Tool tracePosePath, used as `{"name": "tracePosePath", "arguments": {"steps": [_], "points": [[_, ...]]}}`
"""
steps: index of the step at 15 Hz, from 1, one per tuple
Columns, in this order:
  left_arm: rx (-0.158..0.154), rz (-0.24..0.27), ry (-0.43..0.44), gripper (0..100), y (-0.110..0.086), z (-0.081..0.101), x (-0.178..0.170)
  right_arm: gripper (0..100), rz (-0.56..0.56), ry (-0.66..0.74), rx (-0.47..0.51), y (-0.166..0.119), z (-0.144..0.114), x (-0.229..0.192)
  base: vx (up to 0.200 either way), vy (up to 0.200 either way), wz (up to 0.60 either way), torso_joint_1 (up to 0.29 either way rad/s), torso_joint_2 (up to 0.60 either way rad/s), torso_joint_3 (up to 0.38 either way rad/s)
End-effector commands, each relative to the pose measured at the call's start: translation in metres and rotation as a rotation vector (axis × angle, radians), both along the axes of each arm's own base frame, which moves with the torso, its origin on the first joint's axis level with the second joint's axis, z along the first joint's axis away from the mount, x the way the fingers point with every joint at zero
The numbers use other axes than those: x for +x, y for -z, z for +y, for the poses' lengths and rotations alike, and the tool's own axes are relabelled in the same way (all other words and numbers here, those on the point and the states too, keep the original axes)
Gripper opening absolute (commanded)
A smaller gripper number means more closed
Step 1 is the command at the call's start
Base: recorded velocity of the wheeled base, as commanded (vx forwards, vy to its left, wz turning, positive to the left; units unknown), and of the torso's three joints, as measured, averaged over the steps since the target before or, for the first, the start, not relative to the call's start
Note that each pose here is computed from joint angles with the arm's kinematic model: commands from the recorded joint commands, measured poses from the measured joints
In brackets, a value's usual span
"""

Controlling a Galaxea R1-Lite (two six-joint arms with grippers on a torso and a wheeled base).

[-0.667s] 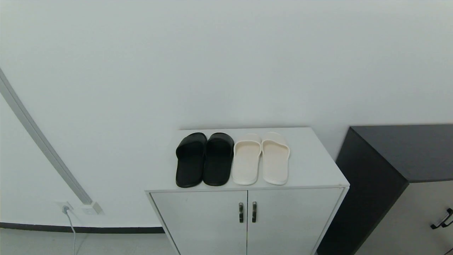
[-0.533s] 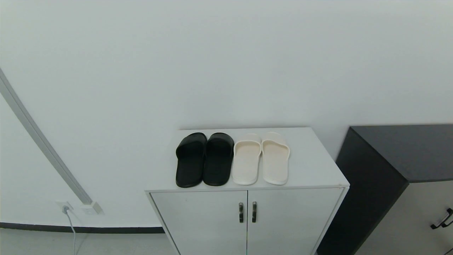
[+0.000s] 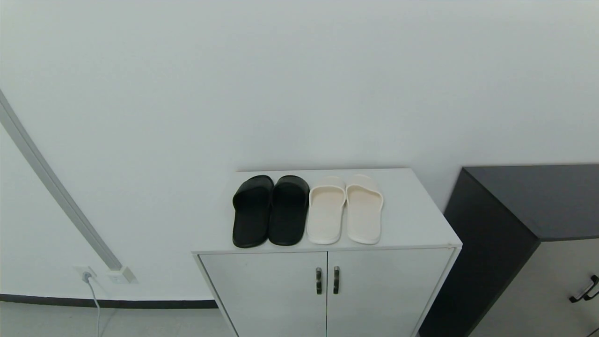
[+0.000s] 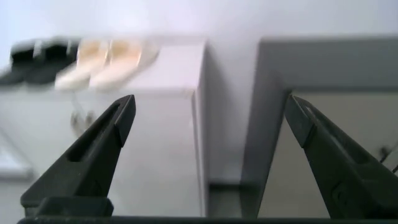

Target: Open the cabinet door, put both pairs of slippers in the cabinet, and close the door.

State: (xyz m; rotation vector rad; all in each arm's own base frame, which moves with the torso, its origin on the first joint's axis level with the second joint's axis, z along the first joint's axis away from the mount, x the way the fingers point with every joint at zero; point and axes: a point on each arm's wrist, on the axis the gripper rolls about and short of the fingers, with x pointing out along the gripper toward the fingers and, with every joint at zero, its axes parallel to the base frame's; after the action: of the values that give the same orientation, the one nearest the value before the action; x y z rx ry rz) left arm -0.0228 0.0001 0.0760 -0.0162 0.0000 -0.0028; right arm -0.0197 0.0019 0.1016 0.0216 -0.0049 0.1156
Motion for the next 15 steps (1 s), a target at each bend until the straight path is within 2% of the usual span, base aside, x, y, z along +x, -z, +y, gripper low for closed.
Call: {"name": "tracePosePath", "arguments": {"steps": [1,4,6,7,9,12,15], "points": [[-0.001,0.0,0.0,0,0.0,0.0,0.0,100,0.122,-0.041,-0.009,0.004,0.001,0.01,0.0,0.0,0.0,0.0,0.0,0.0],[0.001,0.0,0.0,0,0.0,0.0,0.0,100,0.183,-0.1,-0.006,-0.045,0.003,0.042,0.0,0.0,0.0,0.0,0.0,0.0],[0.001,0.0,-0.001,0,0.0,0.0,0.0,100,0.2,-0.138,-0.008,-0.065,0.006,0.07,0.0,0.0,0.0,0.0,0.0,0.0],[0.001,0.0,-0.001,0,0.0,0.0,0.0,100,0.221,-0.203,-0.017,-0.074,0.014,0.097,0.0,0.0,0.0,0.0,0.0,0.0],[0.001,0.0,0.002,0,0.0,0.0,0.0,100,0.285,-0.237,-0.023,-0.072,0.034,0.128,0.0,0.0,0.0,0.0,0.0,0.0],[0.001,0.0,0.002,0,0.0,0.0,0.0,100,0.309,-0.283,0.04,-0.074,0.078,0.149,0.0,0.0,0.0,0.0,0.0,0.0],[0.001,0.0,0.0,0,0.0,0.0,0.0,100,0.333,-0.277,-0.004,-0.077,0.116,0.166,0.0,0.0,0.0,0.0,0.0,0.0]]}}
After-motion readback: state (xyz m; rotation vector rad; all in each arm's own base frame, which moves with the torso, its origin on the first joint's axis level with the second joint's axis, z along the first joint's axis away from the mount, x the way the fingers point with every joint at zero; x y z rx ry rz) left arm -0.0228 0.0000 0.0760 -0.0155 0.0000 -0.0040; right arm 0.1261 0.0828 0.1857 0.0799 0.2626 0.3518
